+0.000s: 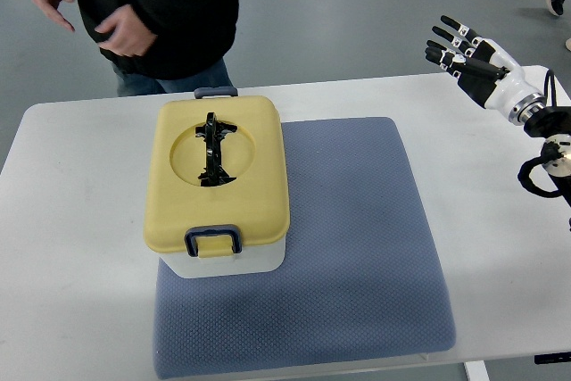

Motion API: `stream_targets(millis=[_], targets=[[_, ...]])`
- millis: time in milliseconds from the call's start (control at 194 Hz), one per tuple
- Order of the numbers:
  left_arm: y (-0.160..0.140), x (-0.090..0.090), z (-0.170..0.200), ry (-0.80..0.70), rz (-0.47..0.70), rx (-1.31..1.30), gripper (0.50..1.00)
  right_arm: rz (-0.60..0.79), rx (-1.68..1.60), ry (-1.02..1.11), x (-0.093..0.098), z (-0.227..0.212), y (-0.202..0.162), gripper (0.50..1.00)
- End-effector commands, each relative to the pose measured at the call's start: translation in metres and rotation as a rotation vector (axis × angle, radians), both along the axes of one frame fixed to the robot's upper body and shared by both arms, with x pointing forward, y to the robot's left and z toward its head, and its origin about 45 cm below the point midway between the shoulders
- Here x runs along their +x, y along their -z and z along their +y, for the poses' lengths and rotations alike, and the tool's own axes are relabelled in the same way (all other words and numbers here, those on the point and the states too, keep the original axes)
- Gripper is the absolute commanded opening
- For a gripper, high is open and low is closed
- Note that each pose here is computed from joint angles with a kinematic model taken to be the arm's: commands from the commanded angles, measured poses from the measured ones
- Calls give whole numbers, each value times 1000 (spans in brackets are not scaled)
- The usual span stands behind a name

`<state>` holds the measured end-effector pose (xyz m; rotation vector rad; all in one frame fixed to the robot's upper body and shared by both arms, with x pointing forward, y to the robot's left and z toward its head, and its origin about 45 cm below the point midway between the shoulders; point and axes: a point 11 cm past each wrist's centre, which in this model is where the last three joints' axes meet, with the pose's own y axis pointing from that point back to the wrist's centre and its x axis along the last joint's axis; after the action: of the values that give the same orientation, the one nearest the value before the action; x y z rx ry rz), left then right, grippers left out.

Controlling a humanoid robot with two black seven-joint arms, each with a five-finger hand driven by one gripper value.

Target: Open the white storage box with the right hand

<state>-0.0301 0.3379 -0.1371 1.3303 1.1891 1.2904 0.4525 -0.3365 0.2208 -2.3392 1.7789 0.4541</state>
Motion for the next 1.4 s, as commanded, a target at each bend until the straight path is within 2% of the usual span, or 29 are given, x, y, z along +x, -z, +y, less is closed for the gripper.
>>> stream_targets(millis=[0, 741, 1395], targets=[[0, 0, -1, 0, 0, -1, 1000, 3, 0, -6, -1, 2, 2, 928], [0, 0, 0, -9, -1, 0, 1000, 13, -5, -25, -4, 6, 7, 928], [0, 0, -1, -9, -1, -1, 1000, -13, -6, -45, -2, 5, -3, 930]])
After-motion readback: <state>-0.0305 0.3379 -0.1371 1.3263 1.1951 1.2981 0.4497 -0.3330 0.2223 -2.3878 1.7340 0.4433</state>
